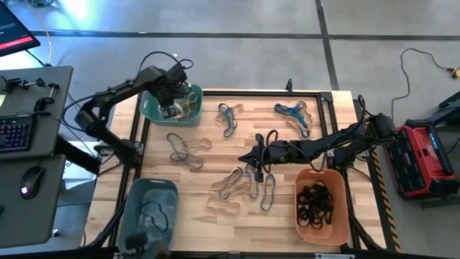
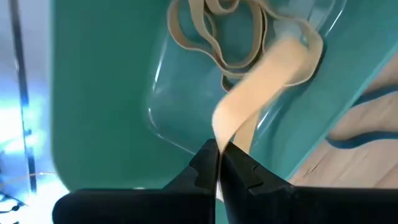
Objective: Sort rubber bands into baskets
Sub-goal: Put the brown rubber band into the green bin
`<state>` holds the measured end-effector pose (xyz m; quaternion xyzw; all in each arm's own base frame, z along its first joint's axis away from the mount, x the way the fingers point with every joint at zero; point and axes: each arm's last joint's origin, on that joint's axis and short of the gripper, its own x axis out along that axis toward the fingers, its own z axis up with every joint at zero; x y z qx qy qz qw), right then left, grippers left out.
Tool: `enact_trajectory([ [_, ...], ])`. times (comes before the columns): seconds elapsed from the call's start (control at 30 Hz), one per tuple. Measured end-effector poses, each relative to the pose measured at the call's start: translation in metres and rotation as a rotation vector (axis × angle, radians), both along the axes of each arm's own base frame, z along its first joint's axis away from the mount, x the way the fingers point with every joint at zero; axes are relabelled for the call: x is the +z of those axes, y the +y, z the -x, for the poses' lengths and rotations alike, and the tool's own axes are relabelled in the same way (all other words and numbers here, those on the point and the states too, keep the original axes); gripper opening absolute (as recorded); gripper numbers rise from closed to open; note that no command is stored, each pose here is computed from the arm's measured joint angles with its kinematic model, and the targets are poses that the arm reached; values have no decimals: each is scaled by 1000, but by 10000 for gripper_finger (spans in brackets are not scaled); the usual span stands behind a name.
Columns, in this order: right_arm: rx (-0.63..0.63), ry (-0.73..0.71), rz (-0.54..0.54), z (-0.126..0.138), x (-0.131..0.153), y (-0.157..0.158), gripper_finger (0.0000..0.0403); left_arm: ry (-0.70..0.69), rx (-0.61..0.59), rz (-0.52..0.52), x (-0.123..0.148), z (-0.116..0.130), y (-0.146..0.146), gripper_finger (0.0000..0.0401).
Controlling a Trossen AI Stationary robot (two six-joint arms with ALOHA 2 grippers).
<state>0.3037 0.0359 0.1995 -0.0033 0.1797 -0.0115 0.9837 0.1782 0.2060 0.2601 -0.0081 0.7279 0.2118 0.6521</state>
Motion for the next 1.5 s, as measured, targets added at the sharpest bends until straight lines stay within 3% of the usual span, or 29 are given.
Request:
enact_trajectory([
  [0.33,0,0,1,0,0,0,0,67,51,66,-25,6,23,0],
  [0.5,0,4,1,0,0,0,0,82,82,-37,-28,3,33,6],
  [0.93,0,14,2,1,-1,0,0,28,105,-121,-16,2,32,114],
  [1.1,0,15,3,1,-1,0,0,-24,56,-175,1,-4,17,142],
  [1.3,0,15,2,1,-1,0,0,-124,-97,-252,32,-15,-21,145],
  [1.5,-1,15,-1,1,-1,0,0,-350,-235,-179,54,-26,-62,145],
])
